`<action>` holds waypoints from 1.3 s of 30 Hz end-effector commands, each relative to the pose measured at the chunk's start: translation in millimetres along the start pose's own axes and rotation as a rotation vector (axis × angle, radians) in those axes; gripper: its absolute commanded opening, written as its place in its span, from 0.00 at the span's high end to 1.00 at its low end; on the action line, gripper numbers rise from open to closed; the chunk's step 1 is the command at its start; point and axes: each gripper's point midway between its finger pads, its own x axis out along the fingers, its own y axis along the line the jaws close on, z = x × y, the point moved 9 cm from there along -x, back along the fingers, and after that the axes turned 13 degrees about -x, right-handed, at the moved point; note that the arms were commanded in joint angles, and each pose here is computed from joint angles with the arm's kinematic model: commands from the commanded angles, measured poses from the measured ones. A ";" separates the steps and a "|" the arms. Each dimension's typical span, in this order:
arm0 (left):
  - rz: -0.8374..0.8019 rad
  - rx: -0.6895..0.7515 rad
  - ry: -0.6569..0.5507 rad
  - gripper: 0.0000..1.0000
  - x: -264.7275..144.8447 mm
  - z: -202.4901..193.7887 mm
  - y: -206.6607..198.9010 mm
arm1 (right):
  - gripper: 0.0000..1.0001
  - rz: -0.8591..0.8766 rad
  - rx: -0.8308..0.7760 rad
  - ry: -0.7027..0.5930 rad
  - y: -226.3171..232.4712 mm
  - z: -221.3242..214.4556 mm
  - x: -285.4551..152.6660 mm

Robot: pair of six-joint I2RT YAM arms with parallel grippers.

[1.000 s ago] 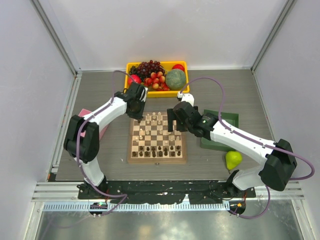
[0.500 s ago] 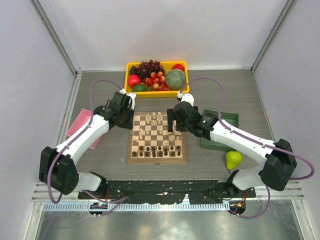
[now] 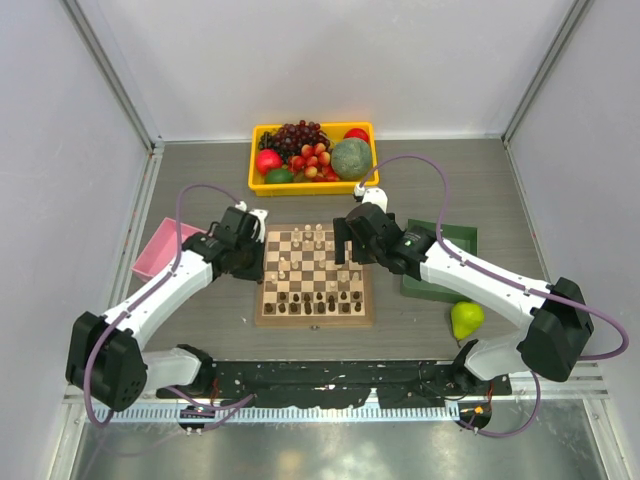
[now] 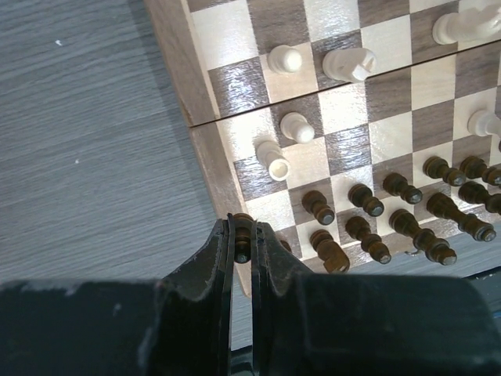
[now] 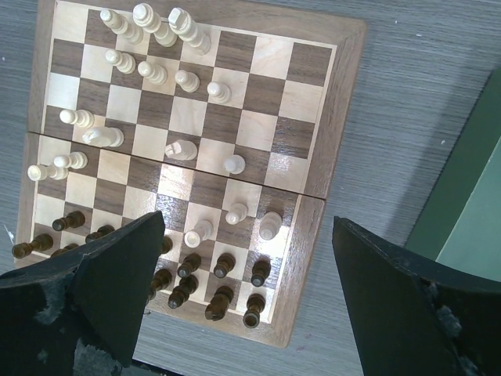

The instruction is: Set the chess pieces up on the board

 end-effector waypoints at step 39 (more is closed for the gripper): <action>0.032 0.025 0.071 0.97 38.4 -26.8 -19.9 | 0.05 0.009 0.030 -0.042 2.4 10.1 0.1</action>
